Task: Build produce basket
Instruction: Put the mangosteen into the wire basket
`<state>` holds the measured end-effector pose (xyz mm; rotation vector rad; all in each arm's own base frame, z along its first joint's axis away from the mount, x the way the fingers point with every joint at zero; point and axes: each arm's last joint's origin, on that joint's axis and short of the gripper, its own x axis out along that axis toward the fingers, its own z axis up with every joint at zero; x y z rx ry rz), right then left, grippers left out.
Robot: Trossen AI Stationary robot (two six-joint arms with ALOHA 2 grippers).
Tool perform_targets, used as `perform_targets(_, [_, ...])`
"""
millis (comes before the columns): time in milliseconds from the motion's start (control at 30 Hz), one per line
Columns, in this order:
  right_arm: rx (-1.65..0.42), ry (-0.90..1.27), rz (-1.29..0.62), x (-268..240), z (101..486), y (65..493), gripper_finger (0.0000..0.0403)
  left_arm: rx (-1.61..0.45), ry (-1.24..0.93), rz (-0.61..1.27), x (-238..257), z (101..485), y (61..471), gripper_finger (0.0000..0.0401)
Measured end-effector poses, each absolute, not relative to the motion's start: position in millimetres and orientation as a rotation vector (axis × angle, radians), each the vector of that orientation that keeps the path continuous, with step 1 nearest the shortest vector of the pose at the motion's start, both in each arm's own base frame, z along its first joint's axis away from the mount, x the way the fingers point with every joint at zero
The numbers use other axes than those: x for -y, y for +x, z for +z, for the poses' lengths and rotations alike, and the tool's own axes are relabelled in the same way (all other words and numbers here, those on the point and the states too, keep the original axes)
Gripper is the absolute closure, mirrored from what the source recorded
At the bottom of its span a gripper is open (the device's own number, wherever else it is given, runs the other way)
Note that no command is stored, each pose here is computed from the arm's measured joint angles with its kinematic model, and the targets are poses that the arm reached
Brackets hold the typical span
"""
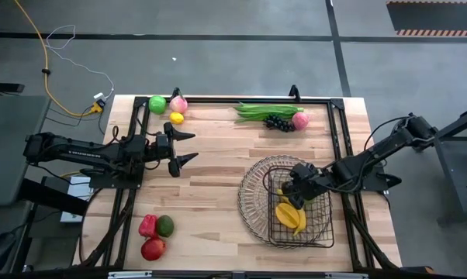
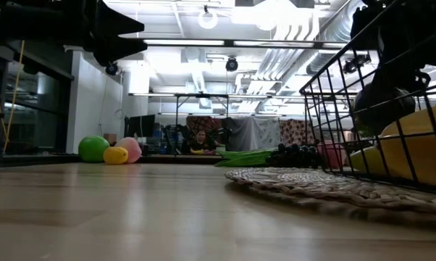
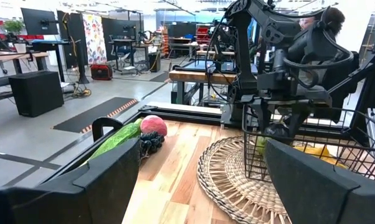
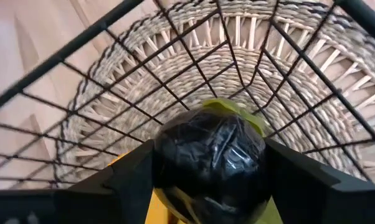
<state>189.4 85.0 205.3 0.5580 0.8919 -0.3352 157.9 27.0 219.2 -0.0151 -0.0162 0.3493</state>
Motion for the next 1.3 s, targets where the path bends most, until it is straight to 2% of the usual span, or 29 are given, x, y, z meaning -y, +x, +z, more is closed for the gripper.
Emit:
perform_targets(600, [-0.901,0.601,-0.276,-87.9,206.8,191.6,0.012,0.016,-0.015,0.349,-27.0,219.2,157.9,0.0073])
perform_targets(700, [-0.909,0.615,-0.27,-88.3,206.6,191.4,0.0094,0.016,-0.015,0.349,-27.0,219.2,157.9,0.0073])
perform_targets(900, [-0.939,0.639,-0.245,-89.3,206.5,190.9,0.0018,0.016,-0.015,0.349,-27.0,219.2,157.9,0.0073])
perform_targets(967, [-0.952,0.602,-0.236,-89.2,209.8,190.7,0.0007,0.016,-0.015,0.349,-27.0,219.2,157.9,0.0073])
perform_targets(1133, [-0.875,0.495,-0.264,-85.9,237.7,198.6,0.0011,0.016,-0.015,0.35,-27.0,219.2,157.8,0.0073])
perform_targets(1300, [-0.688,0.304,-0.428,-72.4,264.1,208.3,0.0011,0.016,-0.015,0.349,-27.0,219.2,157.9,0.0073])
